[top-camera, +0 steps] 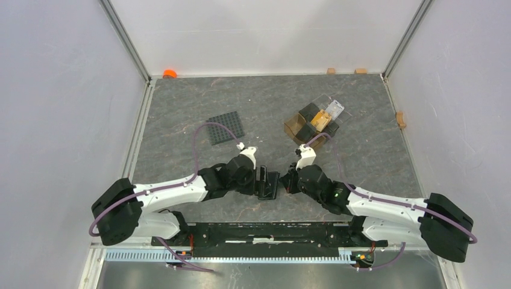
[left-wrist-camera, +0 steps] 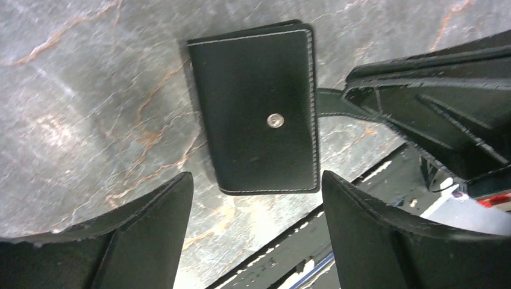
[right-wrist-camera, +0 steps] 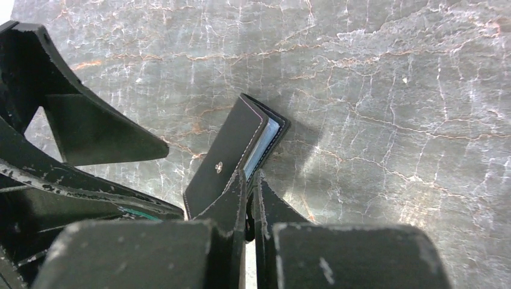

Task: Put the credit cards into the card holder
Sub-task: Open the card holder at the center of the board.

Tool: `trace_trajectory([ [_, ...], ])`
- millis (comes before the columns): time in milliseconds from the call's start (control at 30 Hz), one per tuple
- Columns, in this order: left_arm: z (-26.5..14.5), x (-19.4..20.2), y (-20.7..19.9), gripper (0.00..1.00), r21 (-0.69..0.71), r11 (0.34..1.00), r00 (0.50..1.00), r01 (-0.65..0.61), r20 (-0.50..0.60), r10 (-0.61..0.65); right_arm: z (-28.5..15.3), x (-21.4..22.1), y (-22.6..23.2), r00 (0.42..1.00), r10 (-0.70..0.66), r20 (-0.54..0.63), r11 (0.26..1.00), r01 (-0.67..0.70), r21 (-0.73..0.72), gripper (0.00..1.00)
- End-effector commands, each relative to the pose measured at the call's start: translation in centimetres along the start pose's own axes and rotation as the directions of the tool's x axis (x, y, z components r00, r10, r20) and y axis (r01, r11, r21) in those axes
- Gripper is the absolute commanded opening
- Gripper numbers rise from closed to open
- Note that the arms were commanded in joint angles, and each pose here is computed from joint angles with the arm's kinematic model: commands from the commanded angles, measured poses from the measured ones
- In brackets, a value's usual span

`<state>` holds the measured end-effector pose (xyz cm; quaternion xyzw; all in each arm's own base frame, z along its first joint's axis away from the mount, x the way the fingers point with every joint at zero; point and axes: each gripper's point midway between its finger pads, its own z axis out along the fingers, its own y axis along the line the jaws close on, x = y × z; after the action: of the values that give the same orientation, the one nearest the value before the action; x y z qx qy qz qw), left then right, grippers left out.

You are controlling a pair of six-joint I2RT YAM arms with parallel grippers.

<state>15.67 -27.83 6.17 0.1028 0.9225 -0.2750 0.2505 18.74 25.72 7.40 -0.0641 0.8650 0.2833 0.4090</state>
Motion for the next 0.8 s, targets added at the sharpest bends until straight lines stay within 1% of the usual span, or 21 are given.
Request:
trace_trajectory([
  [0, 0.1, -2.2, -2.5, 0.85, 0.031, 0.999, 0.998, -0.039, 0.043, 0.038, -1.0, -2.3, 1.0, 0.999, -0.027, 0.043, 1.000, 0.027, -0.003, 0.00],
  [233, 1.1, -3.3, -3.6, 0.86, 0.037, 0.997, 0.996, -0.069, 0.050, 0.067, -1.4, -2.2, 1.0, 0.999, -0.031, 0.035, 0.999, 0.031, -0.012, 0.00],
  [400, 1.6, -3.0, -1.9, 0.85, -0.057, 0.994, 0.995, -0.094, 0.032, 0.096, -1.6, -2.3, 0.9, 0.999, -0.025, 0.040, 1.000, 0.026, -0.014, 0.00],
  [600, 2.2, -2.4, -2.5, 0.86, -0.046, 0.990, 0.991, -0.134, 0.004, 0.134, -1.8, -2.5, 1.0, 0.999, -0.022, 0.048, 1.000, 0.023, -0.019, 0.00],
  [767, 2.6, -2.3, -3.5, 0.87, -0.042, 0.986, 0.987, -0.161, 0.003, 0.161, -1.9, -2.6, 1.0, 0.999, -0.023, 0.048, 1.000, 0.024, -0.018, 0.00],
])
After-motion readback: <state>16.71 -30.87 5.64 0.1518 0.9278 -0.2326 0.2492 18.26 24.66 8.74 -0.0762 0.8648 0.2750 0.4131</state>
